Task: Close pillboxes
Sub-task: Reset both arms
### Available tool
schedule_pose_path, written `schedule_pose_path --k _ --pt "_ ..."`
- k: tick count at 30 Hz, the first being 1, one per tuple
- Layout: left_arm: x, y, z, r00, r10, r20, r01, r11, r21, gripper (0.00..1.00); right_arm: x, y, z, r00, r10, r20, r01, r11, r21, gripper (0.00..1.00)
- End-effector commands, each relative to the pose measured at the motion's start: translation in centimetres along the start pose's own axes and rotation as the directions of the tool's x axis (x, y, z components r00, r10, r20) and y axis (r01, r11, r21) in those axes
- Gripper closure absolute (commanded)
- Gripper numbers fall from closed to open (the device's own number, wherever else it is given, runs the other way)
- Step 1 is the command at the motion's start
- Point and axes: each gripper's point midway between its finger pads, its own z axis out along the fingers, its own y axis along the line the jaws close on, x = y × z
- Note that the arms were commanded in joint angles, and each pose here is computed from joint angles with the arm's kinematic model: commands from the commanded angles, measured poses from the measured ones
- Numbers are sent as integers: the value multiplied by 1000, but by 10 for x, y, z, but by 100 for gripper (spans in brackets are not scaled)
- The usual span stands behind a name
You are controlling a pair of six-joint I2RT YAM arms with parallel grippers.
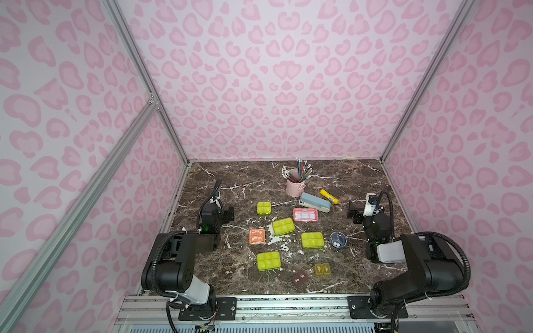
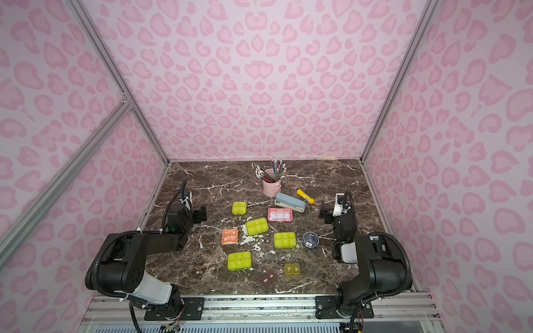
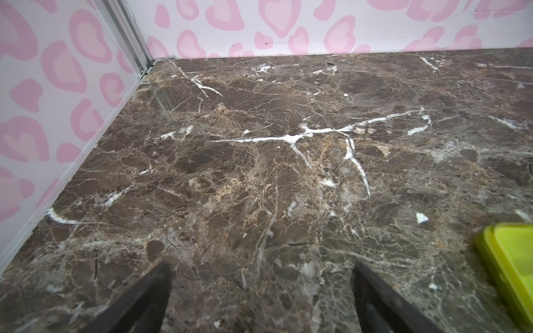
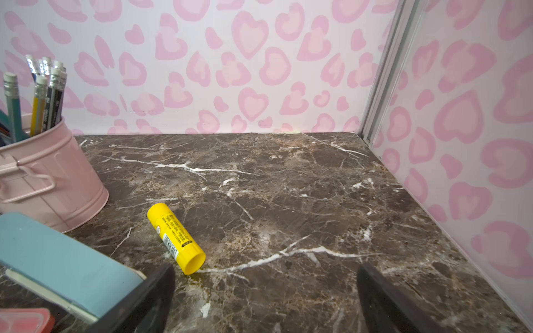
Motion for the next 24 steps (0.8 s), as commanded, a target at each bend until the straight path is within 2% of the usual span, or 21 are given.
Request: schedule_pose_path --k 1,5,7,11,24 --pt "-13 1 1 999 3 45 -3 1000 -4 2 -10 -4 -2 999 13 47 -13 1000 17 1" --pt "-12 0 1 999 3 44 -3 1000 -4 2 -20 4 -5 999 -10 51 11 1000 -18 1" --pt "-13 0 1 999 3 44 -2 1000 -3 2 -14 6 -3 999 -15 38 16 1000 -27 1" --pt "-12 1 1 999 2 43 -2 1000 -4 2 -7 -7 0 999 18 30 -19 999 35 1" --pt "-13 0 1 999 3 46 -2 1000 -4 2 -7 -5 1 1000 5 29 -7 999 46 1"
